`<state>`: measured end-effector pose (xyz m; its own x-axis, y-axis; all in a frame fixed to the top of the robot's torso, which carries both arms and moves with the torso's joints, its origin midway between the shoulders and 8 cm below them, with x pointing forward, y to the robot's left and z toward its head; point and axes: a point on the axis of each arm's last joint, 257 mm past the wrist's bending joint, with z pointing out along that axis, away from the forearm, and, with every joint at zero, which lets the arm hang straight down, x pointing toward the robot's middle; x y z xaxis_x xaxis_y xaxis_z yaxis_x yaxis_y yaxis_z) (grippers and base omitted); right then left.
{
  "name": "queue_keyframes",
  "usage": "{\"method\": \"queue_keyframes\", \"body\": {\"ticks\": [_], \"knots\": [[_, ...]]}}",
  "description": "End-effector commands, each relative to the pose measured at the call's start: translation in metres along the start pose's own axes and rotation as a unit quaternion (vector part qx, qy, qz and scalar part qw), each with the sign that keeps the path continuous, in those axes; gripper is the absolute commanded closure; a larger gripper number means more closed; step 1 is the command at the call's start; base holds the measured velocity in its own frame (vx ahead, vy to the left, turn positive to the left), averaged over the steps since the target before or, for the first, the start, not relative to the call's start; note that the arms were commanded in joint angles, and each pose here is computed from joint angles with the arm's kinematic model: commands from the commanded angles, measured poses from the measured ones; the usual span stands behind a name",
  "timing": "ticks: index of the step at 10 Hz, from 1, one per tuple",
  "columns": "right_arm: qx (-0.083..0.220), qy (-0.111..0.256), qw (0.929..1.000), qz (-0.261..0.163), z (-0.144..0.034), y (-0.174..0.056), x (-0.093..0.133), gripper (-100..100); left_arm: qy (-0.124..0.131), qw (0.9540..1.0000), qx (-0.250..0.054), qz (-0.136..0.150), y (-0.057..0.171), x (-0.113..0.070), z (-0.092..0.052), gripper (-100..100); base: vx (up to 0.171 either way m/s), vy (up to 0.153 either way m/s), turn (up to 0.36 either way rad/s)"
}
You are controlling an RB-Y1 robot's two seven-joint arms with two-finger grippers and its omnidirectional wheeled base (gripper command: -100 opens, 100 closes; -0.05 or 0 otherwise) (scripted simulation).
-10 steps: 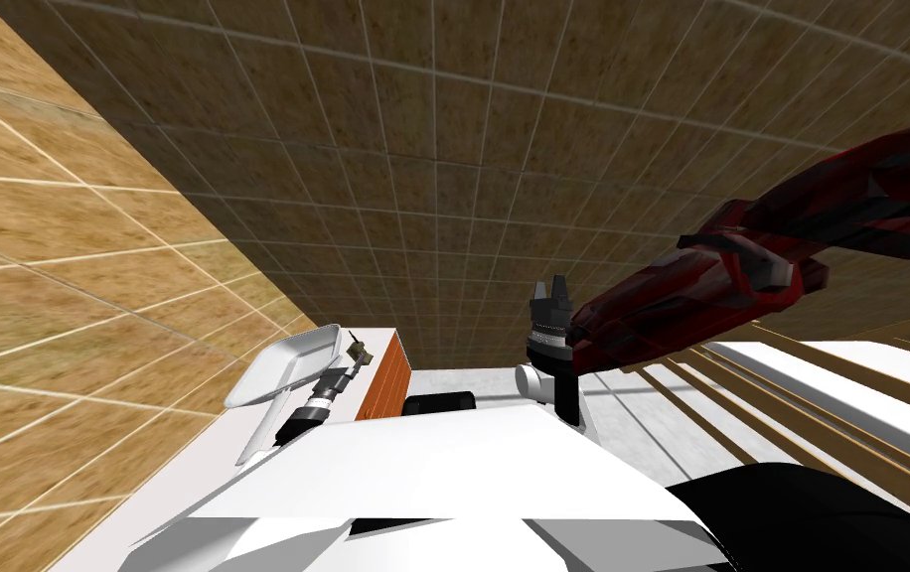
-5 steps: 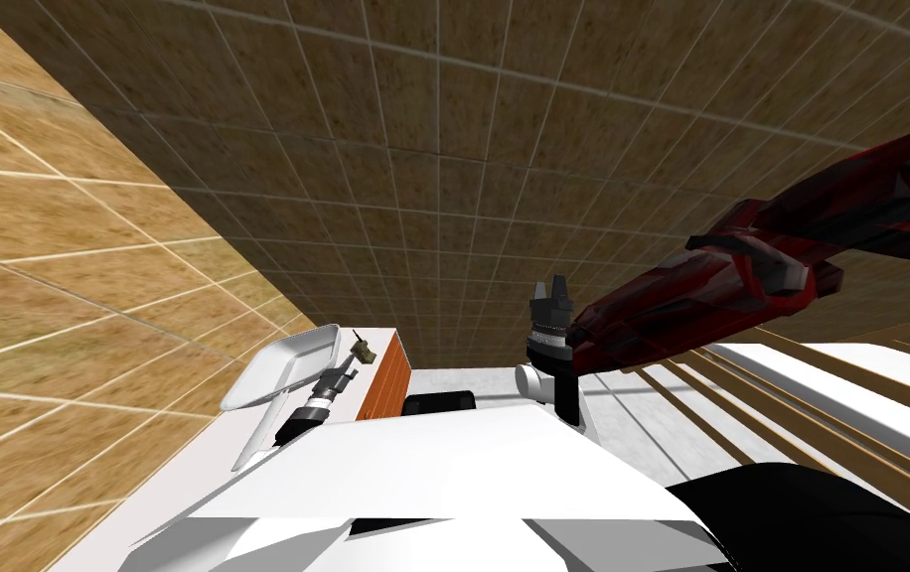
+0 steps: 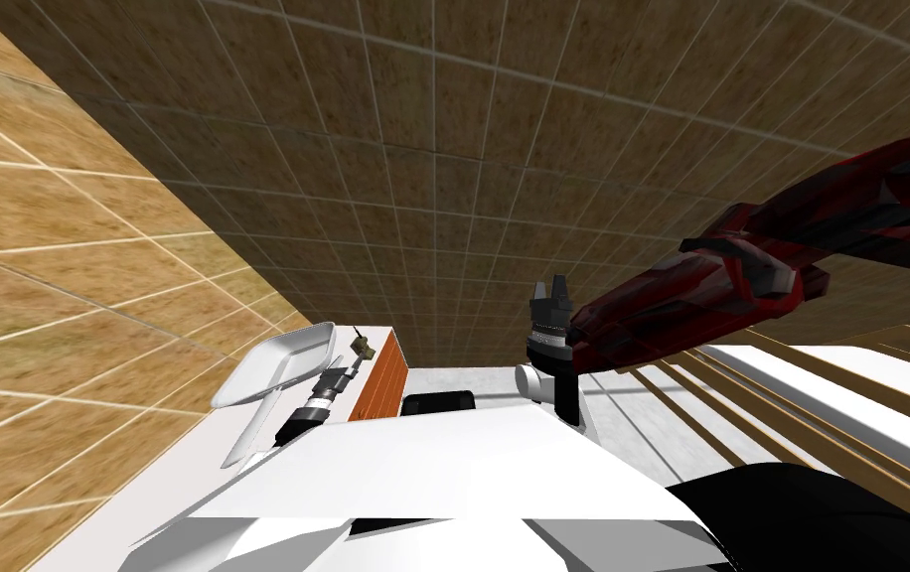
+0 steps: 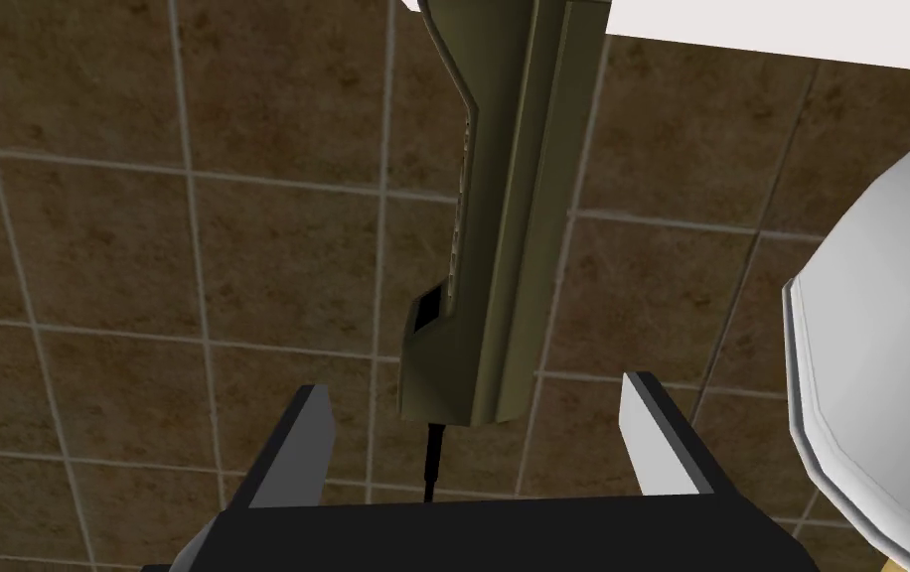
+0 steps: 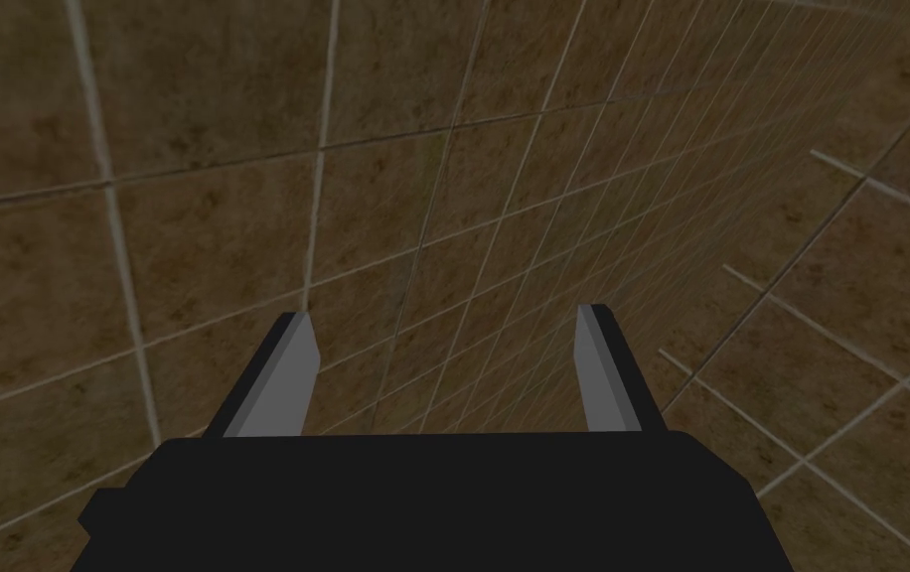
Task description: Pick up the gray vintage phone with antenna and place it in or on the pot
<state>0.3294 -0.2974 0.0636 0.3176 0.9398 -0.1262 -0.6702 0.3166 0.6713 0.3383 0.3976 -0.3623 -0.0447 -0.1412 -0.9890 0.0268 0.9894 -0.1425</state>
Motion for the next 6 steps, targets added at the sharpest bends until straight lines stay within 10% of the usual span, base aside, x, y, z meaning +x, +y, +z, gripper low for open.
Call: {"method": "queue_keyframes", "body": {"ticks": [1,3,6], "knots": [[0.000,0.000,1.0000,0.000,0.000,0.000,0.000,0,0.006,0.9999,-0.007,0.012,0.010,-0.001,-0.006,-100,-0.024,-0.182,0.044],[0.000,0.000,1.0000,0.000,0.000,0.000,0.000,0,0.016,0.9985,-0.011,0.051,0.029,-0.009,-0.011,-100,0.056,-0.136,-0.031],[0.000,0.000,1.0000,0.000,0.000,0.000,0.000,0,0.018,0.9978,-0.007,0.062,0.032,-0.012,-0.010,-100,0.118,0.042,-0.005]]}}
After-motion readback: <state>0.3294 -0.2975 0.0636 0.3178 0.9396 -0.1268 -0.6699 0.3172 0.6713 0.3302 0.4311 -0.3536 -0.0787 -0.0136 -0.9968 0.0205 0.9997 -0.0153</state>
